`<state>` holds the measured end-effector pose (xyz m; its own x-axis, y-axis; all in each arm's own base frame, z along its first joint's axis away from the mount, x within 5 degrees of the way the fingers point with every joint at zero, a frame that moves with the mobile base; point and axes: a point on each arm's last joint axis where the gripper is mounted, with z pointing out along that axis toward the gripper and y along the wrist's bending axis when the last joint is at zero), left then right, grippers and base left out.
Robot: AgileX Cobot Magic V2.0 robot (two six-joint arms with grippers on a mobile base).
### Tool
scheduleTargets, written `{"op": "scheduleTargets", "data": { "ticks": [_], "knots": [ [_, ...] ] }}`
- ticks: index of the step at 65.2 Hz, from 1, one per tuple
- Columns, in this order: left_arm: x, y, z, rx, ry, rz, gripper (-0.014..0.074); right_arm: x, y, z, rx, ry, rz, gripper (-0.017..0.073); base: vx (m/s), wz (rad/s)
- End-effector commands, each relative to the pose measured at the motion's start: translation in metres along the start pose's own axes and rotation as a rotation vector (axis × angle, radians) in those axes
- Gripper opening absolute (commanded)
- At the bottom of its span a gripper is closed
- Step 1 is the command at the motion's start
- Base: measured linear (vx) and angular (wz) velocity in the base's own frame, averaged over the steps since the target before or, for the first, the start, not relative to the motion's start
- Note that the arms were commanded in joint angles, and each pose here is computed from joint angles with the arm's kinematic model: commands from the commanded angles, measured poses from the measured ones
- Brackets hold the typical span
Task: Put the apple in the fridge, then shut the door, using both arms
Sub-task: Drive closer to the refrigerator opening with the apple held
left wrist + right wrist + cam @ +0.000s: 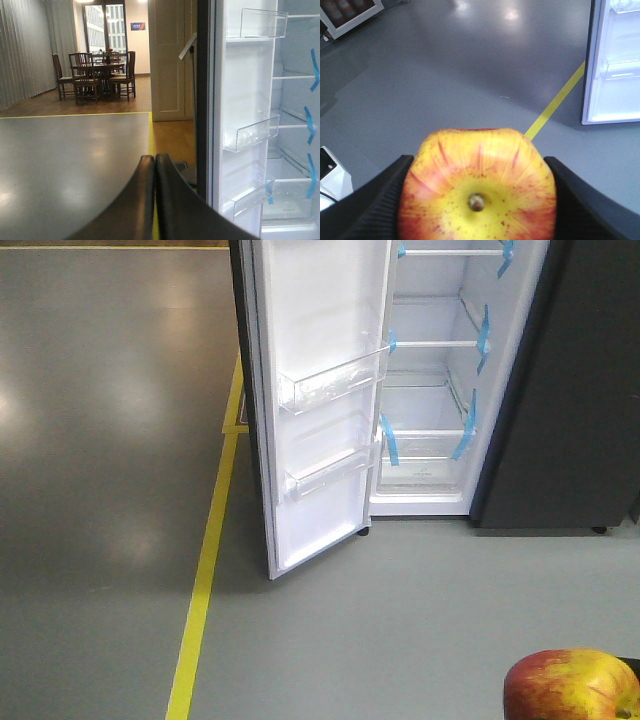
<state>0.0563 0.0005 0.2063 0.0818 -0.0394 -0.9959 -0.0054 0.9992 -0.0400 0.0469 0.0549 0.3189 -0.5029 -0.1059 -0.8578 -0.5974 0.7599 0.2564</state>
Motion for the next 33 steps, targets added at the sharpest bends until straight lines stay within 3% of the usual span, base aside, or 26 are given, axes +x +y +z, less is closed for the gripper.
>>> {"op": "scheduleTargets", "data": {
  "ticks": [1,33],
  "knots": [
    [0.0022,-0.0001,-0.0008,0.005,-0.060,-0.012,-0.0006,-0.0128,0.0029,-0.0042,-0.011,-0.089,0.012,0.0336,0.09,0.00],
    [0.0022,-0.0001,-0.0008,0.005,-0.060,-0.012,-0.0006,-0.0128,0.0029,-0.0042,-0.011,-0.089,0.012,0.0336,0.10,0.00]
  ]
}}
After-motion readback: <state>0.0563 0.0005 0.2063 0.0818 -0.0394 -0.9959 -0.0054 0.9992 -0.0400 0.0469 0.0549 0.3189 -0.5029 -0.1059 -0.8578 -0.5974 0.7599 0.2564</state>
